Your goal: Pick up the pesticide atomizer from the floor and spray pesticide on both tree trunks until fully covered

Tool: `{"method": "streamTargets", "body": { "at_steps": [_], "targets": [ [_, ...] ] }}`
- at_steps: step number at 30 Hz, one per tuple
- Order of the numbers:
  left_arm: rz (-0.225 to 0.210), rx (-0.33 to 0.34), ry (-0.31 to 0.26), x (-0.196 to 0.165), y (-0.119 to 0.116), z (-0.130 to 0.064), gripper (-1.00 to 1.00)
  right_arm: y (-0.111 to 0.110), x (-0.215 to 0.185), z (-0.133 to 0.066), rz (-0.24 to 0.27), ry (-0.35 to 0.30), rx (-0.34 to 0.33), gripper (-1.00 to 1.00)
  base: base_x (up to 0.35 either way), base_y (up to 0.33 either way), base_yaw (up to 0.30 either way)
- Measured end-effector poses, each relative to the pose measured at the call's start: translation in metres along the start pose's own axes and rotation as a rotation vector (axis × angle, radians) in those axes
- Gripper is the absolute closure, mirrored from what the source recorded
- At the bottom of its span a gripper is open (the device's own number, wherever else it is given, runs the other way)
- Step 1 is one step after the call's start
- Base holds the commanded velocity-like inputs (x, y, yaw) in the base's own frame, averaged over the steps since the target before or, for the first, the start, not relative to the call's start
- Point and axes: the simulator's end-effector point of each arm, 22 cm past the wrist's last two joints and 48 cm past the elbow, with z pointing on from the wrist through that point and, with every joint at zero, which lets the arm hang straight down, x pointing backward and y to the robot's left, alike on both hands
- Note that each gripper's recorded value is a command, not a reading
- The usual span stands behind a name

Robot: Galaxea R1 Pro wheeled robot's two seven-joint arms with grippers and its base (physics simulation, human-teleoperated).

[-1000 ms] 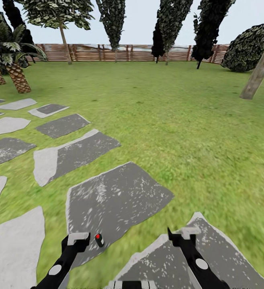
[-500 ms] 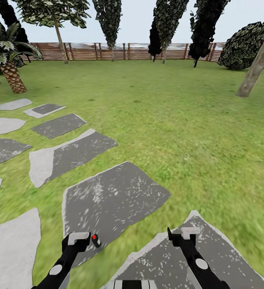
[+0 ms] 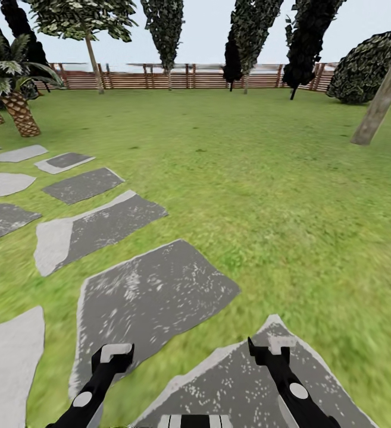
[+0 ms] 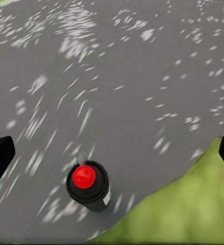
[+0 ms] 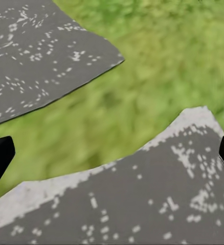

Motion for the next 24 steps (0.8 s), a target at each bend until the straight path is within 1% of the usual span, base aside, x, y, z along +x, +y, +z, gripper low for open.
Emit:
{"method": "streamTargets", "body": {
  "at_steps": [8, 12, 16, 22, 24],
  "targets": [
    [-0.002, -0.001, 0.000, 0.0000, 0.0001, 0.0000, -1.00, -0.0001, 0.0000, 0.0000, 0.000, 0.000, 0.000, -1.00, 0.000, -0.273, 0.268],
    [-0.002, -0.001, -0.002, -0.0003, 0.0007, -0.0001, -1.00, -0.0001, 0.0000, 0.0000, 0.000, 0.000, 0.000, -1.00, 0.000, -0.121, 0.236],
    [-0.002, -0.002, -0.004, -0.0008, 0.0011, -0.0001, -1.00, 0.0000, 0.0000, 0.0000, 0.000, 0.000, 0.000, -1.00, 0.000, -0.027, 0.078],
    [-0.002, -0.004, -0.005, -0.0004, 0.0021, -0.0004, -1.00, 0.0000, 0.0000, 0.0000, 0.001, 0.000, 0.000, -1.00, 0.000, -0.004, 0.011],
    [-0.002, -0.005, 0.004, 0.0045, 0.0026, 0.0003, -1.00, 0.0000, 0.0049, 0.0009, 0.001, 0.009, 0.000, -1.00, 0.000, -0.001, 0.002]
  ]
}}
